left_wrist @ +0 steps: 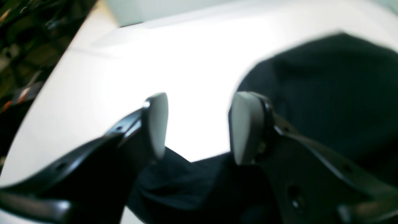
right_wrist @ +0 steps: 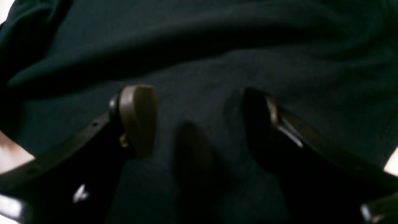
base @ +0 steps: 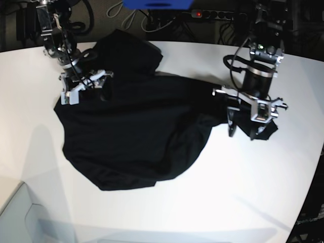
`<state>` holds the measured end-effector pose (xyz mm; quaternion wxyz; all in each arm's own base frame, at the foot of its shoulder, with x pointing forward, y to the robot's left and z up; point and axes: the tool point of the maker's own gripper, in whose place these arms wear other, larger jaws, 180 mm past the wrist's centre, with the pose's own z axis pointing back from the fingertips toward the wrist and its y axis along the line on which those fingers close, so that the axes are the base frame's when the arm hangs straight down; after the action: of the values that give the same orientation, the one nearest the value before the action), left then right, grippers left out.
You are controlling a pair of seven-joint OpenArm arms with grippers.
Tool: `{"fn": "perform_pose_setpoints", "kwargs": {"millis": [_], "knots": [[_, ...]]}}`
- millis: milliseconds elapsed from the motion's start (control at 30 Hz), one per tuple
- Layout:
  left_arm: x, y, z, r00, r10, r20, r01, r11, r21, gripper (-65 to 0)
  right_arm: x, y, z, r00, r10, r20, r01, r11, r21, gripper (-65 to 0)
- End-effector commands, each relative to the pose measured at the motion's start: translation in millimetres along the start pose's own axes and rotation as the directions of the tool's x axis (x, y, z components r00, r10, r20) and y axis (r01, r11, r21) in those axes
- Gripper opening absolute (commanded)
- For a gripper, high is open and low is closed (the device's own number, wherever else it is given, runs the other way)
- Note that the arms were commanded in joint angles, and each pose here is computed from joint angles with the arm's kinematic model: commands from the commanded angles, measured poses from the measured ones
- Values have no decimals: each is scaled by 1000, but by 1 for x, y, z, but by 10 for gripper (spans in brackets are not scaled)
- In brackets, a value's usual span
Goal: Layout the t-shirt on the table in an organized manner, then fold the t-shirt properly
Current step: 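Lift the grasped fabric with the left gripper and drag it toward the right gripper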
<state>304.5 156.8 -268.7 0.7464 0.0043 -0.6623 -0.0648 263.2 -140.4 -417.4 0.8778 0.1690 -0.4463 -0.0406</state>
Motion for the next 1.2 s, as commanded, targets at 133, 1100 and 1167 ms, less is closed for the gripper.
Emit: {"fn": "perform_pose_setpoints", "kwargs": {"millis": [133, 1100, 1167], "knots": [[-31, -3, -26, 997, 53, -47, -52, 998, 35, -328, 9, 3, 0, 1000, 2, 30, -2, 1000, 15, -216], [-55, -61, 19, 906, -111, -410, 25, 978, -209, -329, 19, 4, -4, 999, 7, 50, -8, 1000, 18, -216], [-46, -51, 3, 921, -40, -389, -15, 991, -136, -329, 18, 3, -4, 999, 6, 47, -7, 1000, 17, -216]]}}
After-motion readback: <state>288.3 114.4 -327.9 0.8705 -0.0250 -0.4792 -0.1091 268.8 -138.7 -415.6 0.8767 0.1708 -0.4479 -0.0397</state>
